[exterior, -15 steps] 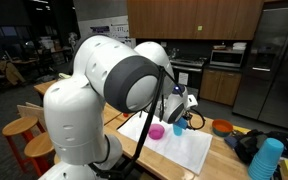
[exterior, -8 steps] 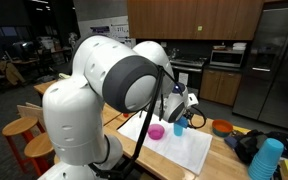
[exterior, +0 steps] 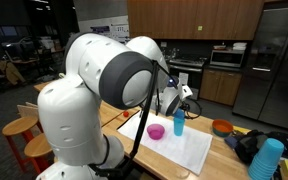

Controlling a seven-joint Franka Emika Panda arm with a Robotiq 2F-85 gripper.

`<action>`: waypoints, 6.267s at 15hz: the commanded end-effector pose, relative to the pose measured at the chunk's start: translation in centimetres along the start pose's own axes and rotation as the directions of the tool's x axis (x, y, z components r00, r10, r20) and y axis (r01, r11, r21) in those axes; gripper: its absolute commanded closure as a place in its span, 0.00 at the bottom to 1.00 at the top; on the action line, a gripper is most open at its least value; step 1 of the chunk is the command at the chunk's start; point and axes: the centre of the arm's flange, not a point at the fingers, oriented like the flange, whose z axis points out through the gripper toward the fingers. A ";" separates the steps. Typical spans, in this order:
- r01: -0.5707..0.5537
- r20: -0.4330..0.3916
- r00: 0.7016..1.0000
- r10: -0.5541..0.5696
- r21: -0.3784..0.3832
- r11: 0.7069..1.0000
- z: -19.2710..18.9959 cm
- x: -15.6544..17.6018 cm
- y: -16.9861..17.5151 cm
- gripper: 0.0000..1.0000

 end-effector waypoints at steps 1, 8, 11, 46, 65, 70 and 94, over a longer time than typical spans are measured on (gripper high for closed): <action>0.059 0.010 0.998 -0.060 0.073 0.996 -0.8 1.3 -3.8 0.00; 0.166 0.199 0.963 -0.184 0.104 0.981 3.2 3.8 -9.0 0.00; 0.145 0.244 0.955 -0.169 0.113 0.983 1.8 2.1 -9.1 0.00; 0.408 0.269 0.787 -0.555 0.448 0.796 8.7 7.7 -19.6 0.00; 0.554 0.380 0.643 -0.665 0.369 0.746 11.6 5.7 -26.8 0.00; 0.554 0.379 0.644 -0.664 0.367 0.747 11.7 5.8 -26.7 0.00; 0.249 0.507 0.811 -0.292 0.152 0.956 14.5 2.3 -29.6 0.00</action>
